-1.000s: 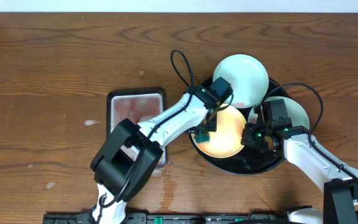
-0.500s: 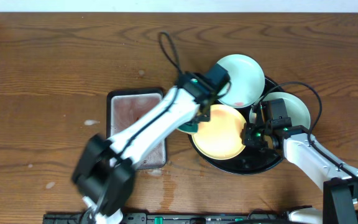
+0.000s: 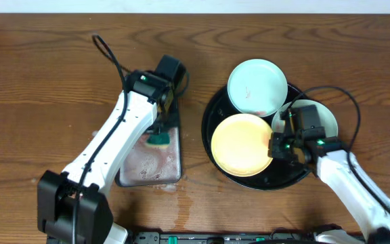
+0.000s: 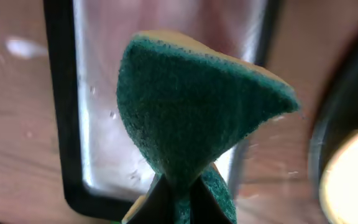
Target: Clean dirty plates on tray and stack at the side
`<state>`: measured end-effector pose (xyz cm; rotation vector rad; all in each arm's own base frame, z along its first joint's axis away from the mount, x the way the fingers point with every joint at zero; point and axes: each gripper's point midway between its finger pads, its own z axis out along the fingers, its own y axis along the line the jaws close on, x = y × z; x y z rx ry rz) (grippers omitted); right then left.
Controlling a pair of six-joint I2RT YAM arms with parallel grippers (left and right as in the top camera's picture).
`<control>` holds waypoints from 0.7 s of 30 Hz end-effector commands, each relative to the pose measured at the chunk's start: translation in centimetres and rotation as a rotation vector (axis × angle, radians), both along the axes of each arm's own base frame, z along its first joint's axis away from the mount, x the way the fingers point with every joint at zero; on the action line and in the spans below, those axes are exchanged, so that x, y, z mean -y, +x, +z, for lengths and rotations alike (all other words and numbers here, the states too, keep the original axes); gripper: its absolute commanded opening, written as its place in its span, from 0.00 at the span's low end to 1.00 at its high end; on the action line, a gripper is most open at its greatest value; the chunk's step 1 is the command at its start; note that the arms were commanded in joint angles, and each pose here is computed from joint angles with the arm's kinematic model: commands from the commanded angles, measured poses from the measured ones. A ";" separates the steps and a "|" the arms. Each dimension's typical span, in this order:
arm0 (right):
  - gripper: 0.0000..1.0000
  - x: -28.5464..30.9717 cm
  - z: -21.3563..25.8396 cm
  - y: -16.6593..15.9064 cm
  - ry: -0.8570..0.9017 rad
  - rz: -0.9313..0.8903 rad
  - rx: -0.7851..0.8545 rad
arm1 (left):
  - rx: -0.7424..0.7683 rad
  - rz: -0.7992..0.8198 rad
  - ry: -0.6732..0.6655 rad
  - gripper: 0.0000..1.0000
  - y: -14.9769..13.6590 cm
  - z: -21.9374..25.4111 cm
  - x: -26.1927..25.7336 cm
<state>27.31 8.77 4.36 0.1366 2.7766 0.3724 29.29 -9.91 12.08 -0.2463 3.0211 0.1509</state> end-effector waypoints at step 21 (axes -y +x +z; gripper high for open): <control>0.01 1.8 16.4 2.7 -0.836 0.111 0.663 | 0.229 0.015 -0.172 0.58 -2.7 7.5 -1.5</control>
